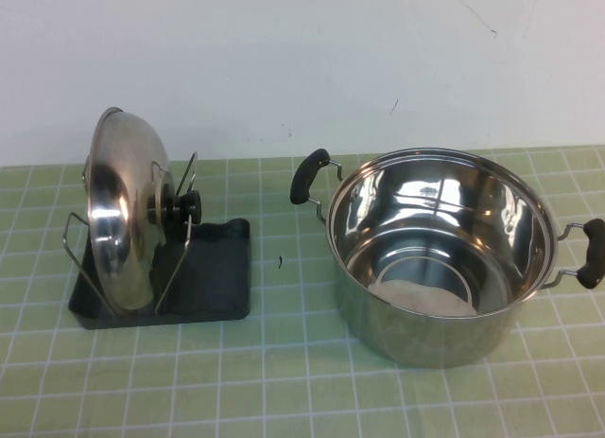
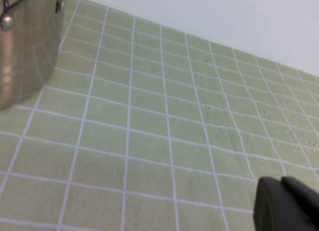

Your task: Put pot lid on rack

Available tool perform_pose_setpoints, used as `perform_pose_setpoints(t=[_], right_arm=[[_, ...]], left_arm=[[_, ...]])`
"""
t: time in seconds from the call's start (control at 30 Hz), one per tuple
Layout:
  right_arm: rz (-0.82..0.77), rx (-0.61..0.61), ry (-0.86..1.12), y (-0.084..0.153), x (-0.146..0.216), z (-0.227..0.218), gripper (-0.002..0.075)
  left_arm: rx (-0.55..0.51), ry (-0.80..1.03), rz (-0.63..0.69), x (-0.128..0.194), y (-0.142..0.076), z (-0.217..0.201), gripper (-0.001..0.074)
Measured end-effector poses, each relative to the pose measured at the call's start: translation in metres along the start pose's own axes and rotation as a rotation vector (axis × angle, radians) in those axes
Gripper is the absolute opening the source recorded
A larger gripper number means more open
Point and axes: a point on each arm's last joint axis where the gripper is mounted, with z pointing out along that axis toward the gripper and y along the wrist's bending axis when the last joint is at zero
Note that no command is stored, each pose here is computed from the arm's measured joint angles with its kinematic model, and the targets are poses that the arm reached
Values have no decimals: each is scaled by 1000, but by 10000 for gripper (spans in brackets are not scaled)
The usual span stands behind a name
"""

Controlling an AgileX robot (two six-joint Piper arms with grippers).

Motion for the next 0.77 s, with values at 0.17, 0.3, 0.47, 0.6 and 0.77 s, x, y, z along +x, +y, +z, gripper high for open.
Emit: perform_pose_setpoints(t=[0.17, 0.3, 0.47, 0.6, 0.77], right_arm=[[31, -8, 14, 1, 1, 0, -1], [109, -9, 16, 1, 1, 0, -1], [145, -10, 18, 1, 1, 0, -1], [194, -10, 20, 1, 1, 0, -1], [210, -10, 20, 1, 1, -1, -1]], left_arm=[[0, 0, 0, 0, 0, 0, -1], [0, 0, 0, 0, 0, 0, -1], [0, 0, 0, 0, 0, 0, -1], [0, 0, 0, 0, 0, 0, -1], [0, 0, 0, 0, 0, 0, -1]])
